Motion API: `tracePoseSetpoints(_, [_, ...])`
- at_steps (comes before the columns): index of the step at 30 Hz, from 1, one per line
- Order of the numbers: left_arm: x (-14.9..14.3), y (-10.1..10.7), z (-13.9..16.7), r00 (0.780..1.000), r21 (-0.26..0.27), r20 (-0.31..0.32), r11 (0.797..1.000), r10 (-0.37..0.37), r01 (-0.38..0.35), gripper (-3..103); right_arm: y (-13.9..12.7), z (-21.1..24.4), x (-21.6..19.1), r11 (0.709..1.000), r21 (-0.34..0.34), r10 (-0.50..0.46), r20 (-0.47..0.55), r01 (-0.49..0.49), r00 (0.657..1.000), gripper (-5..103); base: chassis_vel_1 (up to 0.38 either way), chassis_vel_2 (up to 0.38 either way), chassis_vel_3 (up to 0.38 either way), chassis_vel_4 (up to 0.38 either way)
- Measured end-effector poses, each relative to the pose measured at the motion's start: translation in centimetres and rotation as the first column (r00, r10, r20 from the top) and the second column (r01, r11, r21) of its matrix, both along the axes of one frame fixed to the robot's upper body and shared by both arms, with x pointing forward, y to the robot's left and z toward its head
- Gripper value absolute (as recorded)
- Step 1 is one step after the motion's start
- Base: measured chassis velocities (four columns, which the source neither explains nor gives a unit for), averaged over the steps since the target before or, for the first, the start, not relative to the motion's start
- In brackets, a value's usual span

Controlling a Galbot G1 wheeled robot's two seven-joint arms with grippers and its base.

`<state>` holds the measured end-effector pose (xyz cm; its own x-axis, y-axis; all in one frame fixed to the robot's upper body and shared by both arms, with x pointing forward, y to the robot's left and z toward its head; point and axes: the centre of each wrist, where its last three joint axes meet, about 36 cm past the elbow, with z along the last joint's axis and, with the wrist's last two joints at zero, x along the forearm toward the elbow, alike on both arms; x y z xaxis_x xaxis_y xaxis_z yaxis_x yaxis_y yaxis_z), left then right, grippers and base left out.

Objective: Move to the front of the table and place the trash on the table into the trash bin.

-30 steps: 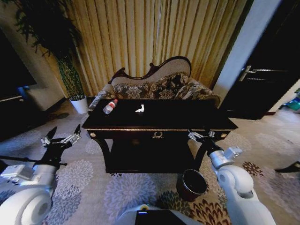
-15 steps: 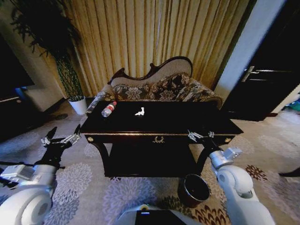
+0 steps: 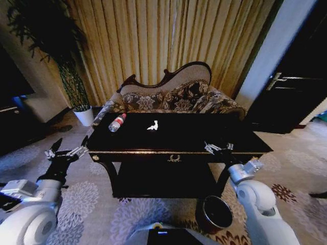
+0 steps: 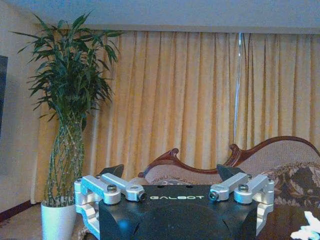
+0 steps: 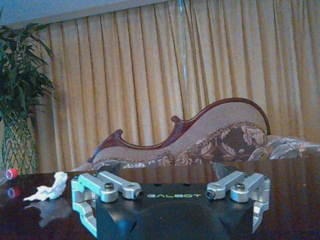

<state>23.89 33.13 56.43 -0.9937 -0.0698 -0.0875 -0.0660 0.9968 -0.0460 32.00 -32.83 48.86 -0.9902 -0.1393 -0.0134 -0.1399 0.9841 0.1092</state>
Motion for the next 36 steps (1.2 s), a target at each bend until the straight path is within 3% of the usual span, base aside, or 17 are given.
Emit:
tracePoseSetpoints(26, [0.0, -0.4, -0.3, 1.0, -0.008, -0.005, 1.0, -0.001, 0.001, 100, 0.4, -0.3, 0.2, 1.0, 0.01, 0.017, -0.023, -0.016, 1.0, 100, -0.077, 0.083, 0.075, -0.081])
tracePoseSetpoints(36, [-0.1, -0.4, -0.5, 1.0, -0.014, -0.005, 1.0, 0.009, -0.009, 100, 0.7, -0.1, 2.7, 0.998, 0.012, 0.07, -0.082, -0.069, 0.994, 100, -0.003, 0.003, 0.004, -0.005])
